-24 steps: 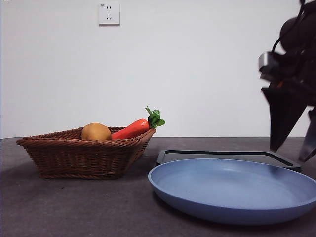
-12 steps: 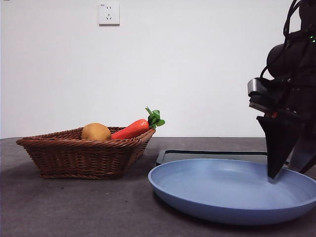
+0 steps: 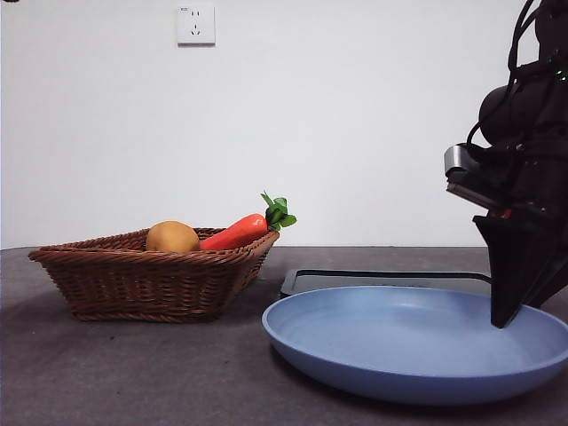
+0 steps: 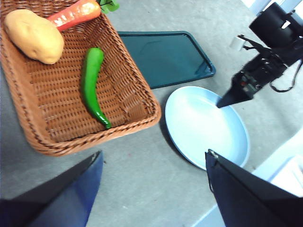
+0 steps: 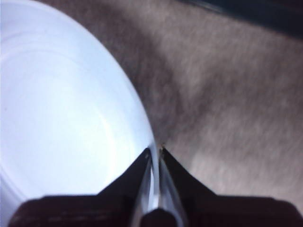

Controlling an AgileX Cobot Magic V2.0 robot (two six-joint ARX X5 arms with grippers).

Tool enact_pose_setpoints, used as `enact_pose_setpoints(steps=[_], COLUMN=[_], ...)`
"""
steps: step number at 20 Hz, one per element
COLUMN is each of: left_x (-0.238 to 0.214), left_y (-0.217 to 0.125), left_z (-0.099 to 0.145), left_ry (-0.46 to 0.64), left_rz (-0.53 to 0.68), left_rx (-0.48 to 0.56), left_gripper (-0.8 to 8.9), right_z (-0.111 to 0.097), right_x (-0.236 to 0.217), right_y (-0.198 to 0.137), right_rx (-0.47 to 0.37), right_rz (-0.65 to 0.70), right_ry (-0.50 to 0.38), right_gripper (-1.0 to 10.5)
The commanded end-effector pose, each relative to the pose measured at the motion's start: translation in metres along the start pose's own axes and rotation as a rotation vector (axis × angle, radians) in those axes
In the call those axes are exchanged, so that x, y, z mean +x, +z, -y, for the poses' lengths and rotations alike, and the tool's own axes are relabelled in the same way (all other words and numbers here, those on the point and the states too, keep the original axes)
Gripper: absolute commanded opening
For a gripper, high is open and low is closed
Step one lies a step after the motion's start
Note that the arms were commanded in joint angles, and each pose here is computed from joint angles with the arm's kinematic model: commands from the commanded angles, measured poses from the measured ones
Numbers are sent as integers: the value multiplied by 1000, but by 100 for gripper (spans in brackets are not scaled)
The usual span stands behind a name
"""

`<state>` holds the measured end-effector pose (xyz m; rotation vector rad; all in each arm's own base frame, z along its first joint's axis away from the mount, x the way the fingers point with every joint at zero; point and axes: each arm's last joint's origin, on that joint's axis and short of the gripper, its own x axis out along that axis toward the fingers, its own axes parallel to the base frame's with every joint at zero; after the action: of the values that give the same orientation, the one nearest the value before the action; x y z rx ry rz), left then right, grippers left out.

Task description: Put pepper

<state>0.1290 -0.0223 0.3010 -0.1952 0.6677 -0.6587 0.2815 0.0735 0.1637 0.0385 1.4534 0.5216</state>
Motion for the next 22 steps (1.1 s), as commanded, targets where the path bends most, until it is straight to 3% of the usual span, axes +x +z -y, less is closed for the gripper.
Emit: enact_pose_setpoints(steps=[1, 6, 12, 16, 22], left_x=[1, 23, 101, 164, 239], left_y=[10, 45, 91, 110, 113], left_z=[2, 10, 11, -3, -32], left_ry=[26, 81, 140, 208, 210], left_rz=[10, 1, -112, -218, -294], left_rx=[41, 131, 271, 317, 319], left_gripper=[375, 375, 375, 374, 374], right_z=[-6, -30, -52, -59, -66], right_x=[-14, -75, -138, -161, -174], right_y=[-2, -24, -68, -93, -112], right_rx=[4, -41, -34, -24, -24], right_rz=[21, 209, 456, 565, 631], right_ry=[-13, -23, -25, -28, -20], right_gripper=[5, 5, 5, 5, 5])
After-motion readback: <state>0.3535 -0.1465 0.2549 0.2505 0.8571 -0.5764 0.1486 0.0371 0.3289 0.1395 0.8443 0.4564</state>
